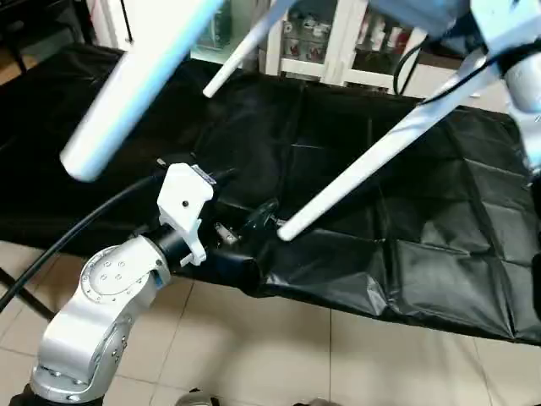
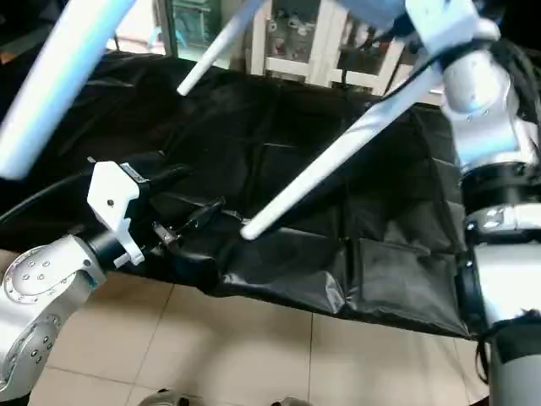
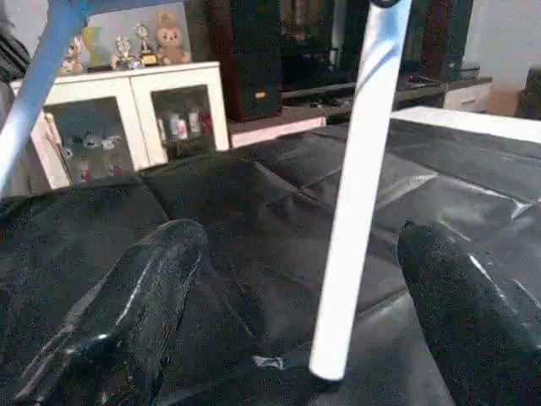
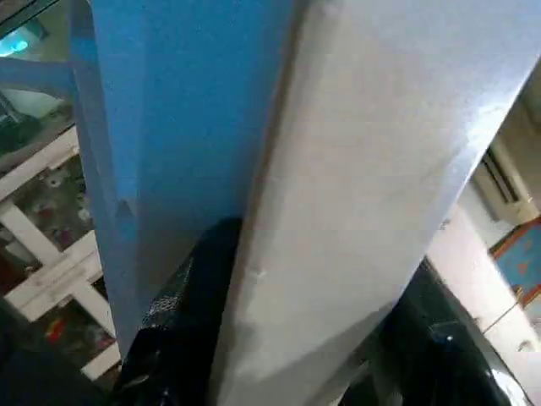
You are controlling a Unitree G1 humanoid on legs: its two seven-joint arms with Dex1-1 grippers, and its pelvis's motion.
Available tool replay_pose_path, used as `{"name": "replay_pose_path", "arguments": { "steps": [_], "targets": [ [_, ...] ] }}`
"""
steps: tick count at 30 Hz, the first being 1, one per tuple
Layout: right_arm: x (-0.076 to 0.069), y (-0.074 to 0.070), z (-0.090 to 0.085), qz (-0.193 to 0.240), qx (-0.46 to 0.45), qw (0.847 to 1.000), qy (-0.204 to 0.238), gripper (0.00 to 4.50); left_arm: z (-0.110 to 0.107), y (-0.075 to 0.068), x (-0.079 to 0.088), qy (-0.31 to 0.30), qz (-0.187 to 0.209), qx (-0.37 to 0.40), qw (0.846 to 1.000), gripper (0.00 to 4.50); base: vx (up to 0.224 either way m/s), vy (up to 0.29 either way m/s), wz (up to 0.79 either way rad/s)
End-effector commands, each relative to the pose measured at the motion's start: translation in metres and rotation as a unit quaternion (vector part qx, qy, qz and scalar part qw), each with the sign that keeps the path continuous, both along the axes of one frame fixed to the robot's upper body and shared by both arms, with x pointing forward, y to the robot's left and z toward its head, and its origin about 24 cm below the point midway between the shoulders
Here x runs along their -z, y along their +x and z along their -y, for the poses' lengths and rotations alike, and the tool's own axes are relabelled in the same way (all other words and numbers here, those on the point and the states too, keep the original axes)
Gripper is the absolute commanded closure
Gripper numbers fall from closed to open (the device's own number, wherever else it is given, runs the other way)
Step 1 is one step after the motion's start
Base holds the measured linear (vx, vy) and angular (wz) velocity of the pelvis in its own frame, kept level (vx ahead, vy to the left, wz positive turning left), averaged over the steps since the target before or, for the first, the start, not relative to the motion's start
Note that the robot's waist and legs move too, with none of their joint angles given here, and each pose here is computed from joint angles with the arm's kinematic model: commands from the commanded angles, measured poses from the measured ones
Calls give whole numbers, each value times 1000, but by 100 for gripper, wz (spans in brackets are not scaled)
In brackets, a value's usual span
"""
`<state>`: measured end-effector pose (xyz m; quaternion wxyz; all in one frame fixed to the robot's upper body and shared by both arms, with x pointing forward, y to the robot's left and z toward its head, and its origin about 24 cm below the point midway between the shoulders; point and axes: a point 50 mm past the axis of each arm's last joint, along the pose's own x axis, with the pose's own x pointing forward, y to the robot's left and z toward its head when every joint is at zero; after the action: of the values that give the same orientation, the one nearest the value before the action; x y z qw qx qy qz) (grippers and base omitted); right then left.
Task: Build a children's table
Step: Flip table
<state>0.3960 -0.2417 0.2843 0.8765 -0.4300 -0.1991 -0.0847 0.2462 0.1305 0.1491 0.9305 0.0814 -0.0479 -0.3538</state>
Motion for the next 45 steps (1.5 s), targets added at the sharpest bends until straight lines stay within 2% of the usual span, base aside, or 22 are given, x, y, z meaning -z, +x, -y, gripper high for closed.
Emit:
{"name": "replay_pose_path", "arguments": {
  "steps": [1,9,13,17,19,23,26,30,34,38,41,45],
  "targets": [
    [-12,-4,6,10,21,998,-63,299,4,-2,-7,0,16,8,1000,37,0,0,0],
    [-14,-2,9,6,35,996,-76,300,12,-5,-25,-41,30,42,998,37,0,0,0],
    [-9,0,7,-2,33,997,-75,302,22,-19,-37,-83,17,117,990,37,0,0,0],
    [-8,1,6,-5,32,997,-74,303,25,-24,-40,-87,15,144,986,37,0,0,0],
    [-5,2,7,-11,32,997,-72,303,26,-36,-47,-91,15,200,975,37,0,0,0],
    [-3,3,7,-15,33,997,-71,303,23,-45,-54,-88,6,237,967,37,0,0,0],
    [-2,4,8,-18,33,997,-71,303,15,-43,-64,-84,30,223,971,37,0,0,0],
    [0,4,10,-24,34,997,-72,304,-8,-30,-93,-99,107,146,978,37,0,0,0],
    [1,5,11,-27,35,996,-72,304,-22,-29,-110,-102,142,125,977,37,0,0,0],
    [2,5,12,-29,36,996,-72,304,-29,-30,-121,-112,161,115,974,37,0,0,0],
    [2,5,13,-31,37,996,-73,304,-35,-27,-123,-80,170,91,978,37,0,0,0],
    [3,6,13,-33,37,996,-74,304,-38,-26,-129,-79,181,79,977,37,0,0,0]
  ]
}}
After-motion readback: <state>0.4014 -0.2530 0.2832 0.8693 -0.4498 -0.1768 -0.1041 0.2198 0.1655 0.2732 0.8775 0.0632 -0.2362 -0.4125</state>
